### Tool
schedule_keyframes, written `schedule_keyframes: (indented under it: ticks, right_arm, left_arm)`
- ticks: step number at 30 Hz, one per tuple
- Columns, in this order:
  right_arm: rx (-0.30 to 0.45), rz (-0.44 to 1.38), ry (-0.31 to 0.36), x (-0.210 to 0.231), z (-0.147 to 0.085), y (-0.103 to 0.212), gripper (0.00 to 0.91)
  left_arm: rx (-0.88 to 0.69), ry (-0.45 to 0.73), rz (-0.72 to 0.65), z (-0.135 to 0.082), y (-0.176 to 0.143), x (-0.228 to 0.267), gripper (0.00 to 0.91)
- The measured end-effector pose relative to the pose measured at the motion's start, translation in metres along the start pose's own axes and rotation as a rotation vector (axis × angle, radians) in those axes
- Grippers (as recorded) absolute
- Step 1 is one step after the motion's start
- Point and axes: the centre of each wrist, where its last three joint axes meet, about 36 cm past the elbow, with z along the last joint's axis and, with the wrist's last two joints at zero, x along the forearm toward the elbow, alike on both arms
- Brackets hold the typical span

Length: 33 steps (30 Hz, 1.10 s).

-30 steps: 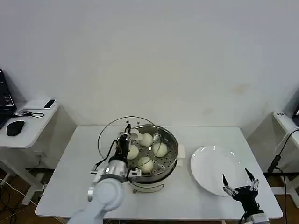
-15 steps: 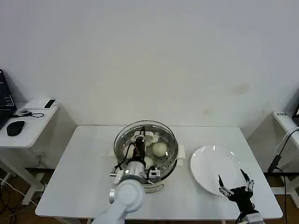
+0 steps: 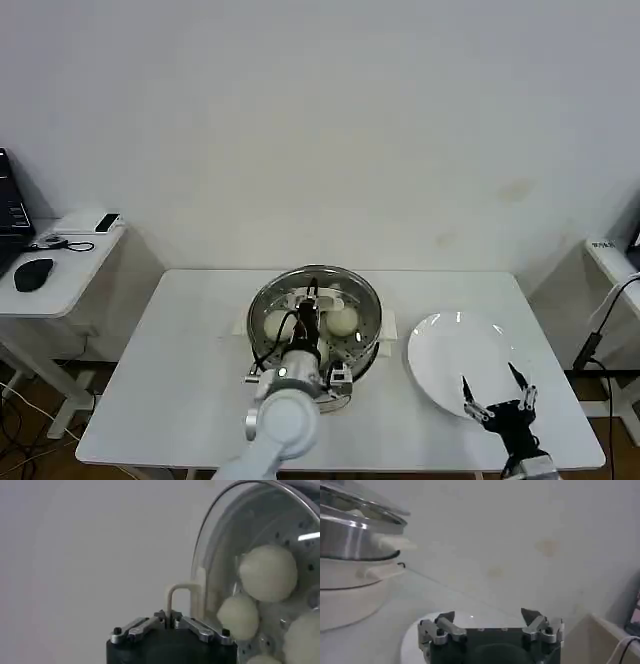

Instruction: Take steamed baozi put them in steamer then cover it.

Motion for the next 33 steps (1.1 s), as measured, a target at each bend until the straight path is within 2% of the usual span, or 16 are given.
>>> schedule_keyframes:
  ticks: [31,32,33]
  right_arm:
    - [0.004,-0.017,0.001,-0.002,0.004,0.004,0.907]
    - [0.004,-0.018,0.001,-0.002,0.004,0.004,0.907]
    - [0.004,-0.019,0.001,-0.002,0.004,0.005,0.907]
  left_arm:
    - [-0.027,0.005,0.003,-0.001,-0.01,-0.002,0.01]
    - [-0.026,0.006,0.003,-0.001,-0.011,-0.002,0.101]
    - [-0.025,0.006,0.003,-0.002,-0.011,-0.002,0.907]
